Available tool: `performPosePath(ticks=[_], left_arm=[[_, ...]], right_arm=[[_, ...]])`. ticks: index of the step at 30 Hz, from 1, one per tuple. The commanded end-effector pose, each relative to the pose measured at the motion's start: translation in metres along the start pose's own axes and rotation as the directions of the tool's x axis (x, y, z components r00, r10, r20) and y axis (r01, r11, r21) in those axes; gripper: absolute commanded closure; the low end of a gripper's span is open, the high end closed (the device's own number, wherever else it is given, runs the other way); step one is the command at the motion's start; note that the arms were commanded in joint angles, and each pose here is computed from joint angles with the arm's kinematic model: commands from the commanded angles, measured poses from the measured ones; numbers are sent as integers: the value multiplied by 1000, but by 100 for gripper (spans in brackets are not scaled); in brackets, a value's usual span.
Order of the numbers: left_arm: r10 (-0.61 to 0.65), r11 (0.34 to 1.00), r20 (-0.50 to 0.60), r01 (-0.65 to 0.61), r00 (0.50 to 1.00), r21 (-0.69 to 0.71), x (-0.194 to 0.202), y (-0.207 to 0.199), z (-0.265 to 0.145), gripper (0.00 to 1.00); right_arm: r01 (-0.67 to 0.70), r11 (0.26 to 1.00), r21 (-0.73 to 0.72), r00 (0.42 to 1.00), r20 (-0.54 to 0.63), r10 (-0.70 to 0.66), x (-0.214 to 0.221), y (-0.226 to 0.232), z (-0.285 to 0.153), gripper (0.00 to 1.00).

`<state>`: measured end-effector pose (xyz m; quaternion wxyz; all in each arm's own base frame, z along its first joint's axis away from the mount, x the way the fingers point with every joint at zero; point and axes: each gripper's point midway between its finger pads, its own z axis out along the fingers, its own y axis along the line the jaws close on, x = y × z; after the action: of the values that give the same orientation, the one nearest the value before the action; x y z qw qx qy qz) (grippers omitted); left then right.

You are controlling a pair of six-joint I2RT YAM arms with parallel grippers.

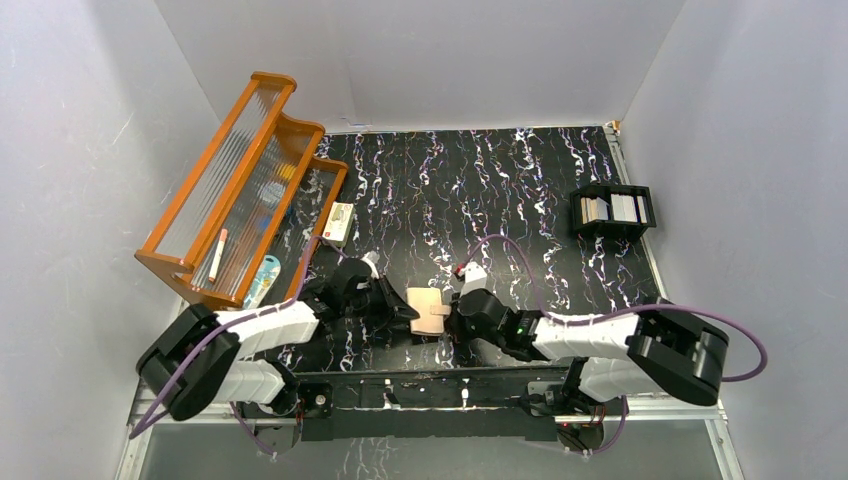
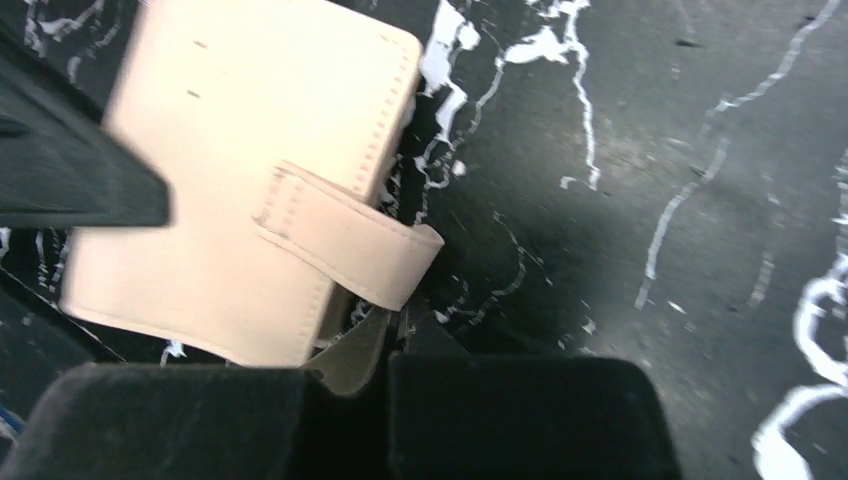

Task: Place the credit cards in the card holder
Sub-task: Turn over the card holder at the center of the board.

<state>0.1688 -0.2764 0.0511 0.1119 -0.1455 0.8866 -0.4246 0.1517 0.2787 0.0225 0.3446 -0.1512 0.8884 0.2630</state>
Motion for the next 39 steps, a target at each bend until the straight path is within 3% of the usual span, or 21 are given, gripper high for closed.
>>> performPosePath(ticks=[1, 4, 8, 13, 17, 20, 26, 35, 39], left_arm=[[60, 998, 71, -61, 996, 11, -14, -28, -21, 100], [64, 997, 75, -66, 995, 32, -16, -41, -28, 100], [40, 998, 67, -43, 997, 50, -18, -56, -32, 100], [46, 998, 74, -50, 996, 43, -22, -70, -39, 100], [45, 998, 84, -48, 995, 42, -25, -75, -43, 100], [27, 997, 96, -33, 995, 67, -26, -81, -45, 100], [28, 997, 97, -35, 995, 74, -27, -87, -47, 100], [69, 997, 124, -72, 990, 13, -33, -78, -48, 100], [76, 997, 125, -77, 989, 1, -34, -77, -48, 100]], right_arm=[[124, 985, 119, 992, 19, -127, -16, -22, -18, 96], [241, 968, 71, 968, 62, -245, -33, -12, -24, 89], [436, 900, -15, 893, 133, -431, -61, 15, -34, 66], [578, 815, -37, 789, 281, -546, -101, 40, -58, 54], [678, 734, -37, 691, 374, -619, -113, 50, -70, 51], [789, 614, -25, 546, 487, -681, -115, 69, -75, 45], [864, 499, 68, 397, 519, -757, -121, 83, -81, 42], [834, 537, 127, 412, 504, -759, -128, 64, -107, 41], [849, 520, 99, 405, 510, -759, -125, 68, -111, 40]])
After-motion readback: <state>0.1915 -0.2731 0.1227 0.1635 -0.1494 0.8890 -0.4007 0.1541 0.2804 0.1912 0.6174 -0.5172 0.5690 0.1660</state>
